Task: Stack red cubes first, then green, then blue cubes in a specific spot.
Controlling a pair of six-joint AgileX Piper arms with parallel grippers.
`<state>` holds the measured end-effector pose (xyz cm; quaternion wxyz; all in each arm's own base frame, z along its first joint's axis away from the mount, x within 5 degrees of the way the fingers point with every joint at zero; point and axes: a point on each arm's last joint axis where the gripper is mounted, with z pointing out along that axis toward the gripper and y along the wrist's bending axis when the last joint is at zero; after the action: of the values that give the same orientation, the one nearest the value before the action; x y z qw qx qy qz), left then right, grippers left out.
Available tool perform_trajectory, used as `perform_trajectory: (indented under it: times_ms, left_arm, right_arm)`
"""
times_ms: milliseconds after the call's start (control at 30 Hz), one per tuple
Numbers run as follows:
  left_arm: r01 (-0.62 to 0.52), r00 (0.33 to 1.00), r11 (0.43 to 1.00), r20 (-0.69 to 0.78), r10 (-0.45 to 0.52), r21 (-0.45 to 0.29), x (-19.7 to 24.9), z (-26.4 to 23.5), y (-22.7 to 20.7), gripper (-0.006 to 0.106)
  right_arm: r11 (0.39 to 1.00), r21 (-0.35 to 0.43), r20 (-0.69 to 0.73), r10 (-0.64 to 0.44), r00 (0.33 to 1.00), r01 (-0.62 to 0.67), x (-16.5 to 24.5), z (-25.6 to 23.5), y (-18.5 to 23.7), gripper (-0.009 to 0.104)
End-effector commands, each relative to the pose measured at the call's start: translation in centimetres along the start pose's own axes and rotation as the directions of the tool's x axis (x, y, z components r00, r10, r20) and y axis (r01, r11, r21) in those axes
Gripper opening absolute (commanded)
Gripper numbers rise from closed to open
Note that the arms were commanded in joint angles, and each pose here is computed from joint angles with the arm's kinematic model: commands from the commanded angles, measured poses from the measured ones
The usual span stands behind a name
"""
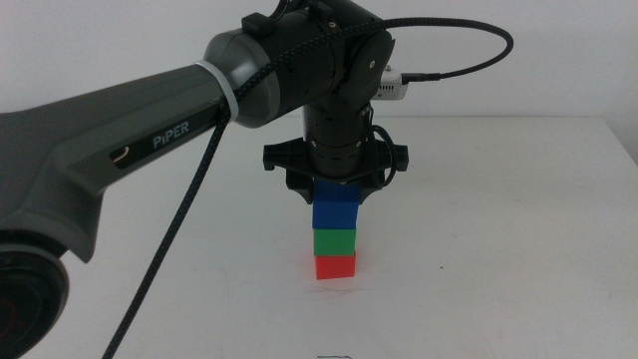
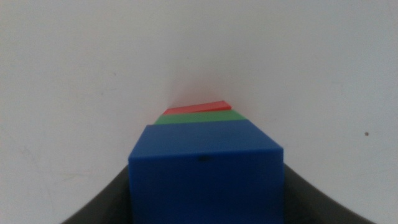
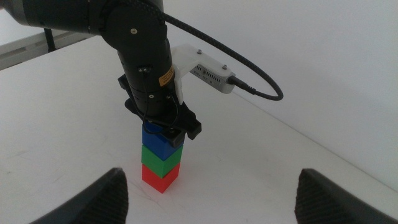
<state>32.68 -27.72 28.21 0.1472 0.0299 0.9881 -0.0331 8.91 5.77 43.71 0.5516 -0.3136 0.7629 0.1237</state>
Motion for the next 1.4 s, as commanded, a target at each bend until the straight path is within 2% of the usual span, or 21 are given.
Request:
perform_trajectory:
  times_ms: [0,167,200,267,300,433,567,767,867,1100,1367]
  left_arm:
    - [0.007,0.999,1.000,0.034,-0.008,0.028,-0.1,-2.9,0.3,-0.001]
    - [0.006,0.999,1.000,0.035,-0.007,0.028,-0.1,-2.8,0.2,-0.001]
    - [0.003,0.999,1.000,0.041,-0.004,0.018,-0.1,-2.8,0.3,0.028]
    - [0.001,0.999,1.000,0.043,-0.001,0.007,-0.2,-2.8,0.4,0.042]
    - [-0.001,0.999,1.000,0.046,0.001,0.001,-0.2,-2.8,0.5,0.053]
    - [-0.005,0.998,1.000,0.056,0.005,-0.010,-0.3,-2.8,0.6,0.077]
    - [-0.004,0.998,1.000,0.055,0.004,-0.007,-0.3,-2.8,0.6,0.093]
    - [-0.029,0.996,0.999,0.080,0.026,0.027,-0.2,-4.5,0.8,0.094]
    - [-0.049,0.991,0.997,0.131,0.041,0.058,0.0,-7.0,1.4,0.094]
    - [-0.034,0.961,0.994,0.278,0.003,0.107,0.9,-13.7,3.8,0.094]
    - [-0.106,0.884,0.994,0.456,0.102,-0.018,2.6,-20.3,8.2,0.094]
  right_arm:
    - [0.999,0.034,0.080,-0.013,0.997,0.011,-1.1,-0.4,-0.3,0.074]
    - [0.999,0.034,0.080,-0.013,0.997,0.011,-1.1,-0.4,-0.3,0.074]
    - [0.999,0.034,0.080,-0.013,0.997,0.011,-1.1,-0.4,-0.3,0.074]
    - [0.999,0.034,0.080,-0.013,0.997,0.011,-1.1,-0.4,-0.3,0.074]
    - [0.999,0.034,0.080,-0.013,0.997,0.011,-1.1,-0.4,-0.3,0.074]
    - [0.999,0.034,0.080,-0.013,0.997,0.011,-1.1,-0.4,-0.3,0.074]
    - [0.999,0.034,0.080,-0.013,0.997,0.011,-1.1,-0.4,-0.3,0.074]
    - [0.999,0.034,0.080,-0.013,0.997,0.011,-1.1,-0.4,-0.3,0.074]
    - [0.999,0.034,0.080,-0.013,0.997,0.011,-1.1,-0.4,-0.3,0.074]
    - [0.999,0.034,0.080,-0.013,0.997,0.011,-1.1,-0.4,-0.3,0.074]
    - [0.999,0.034,0.080,-0.013,0.997,0.011,-1.1,-0.4,-0.3,0.074]
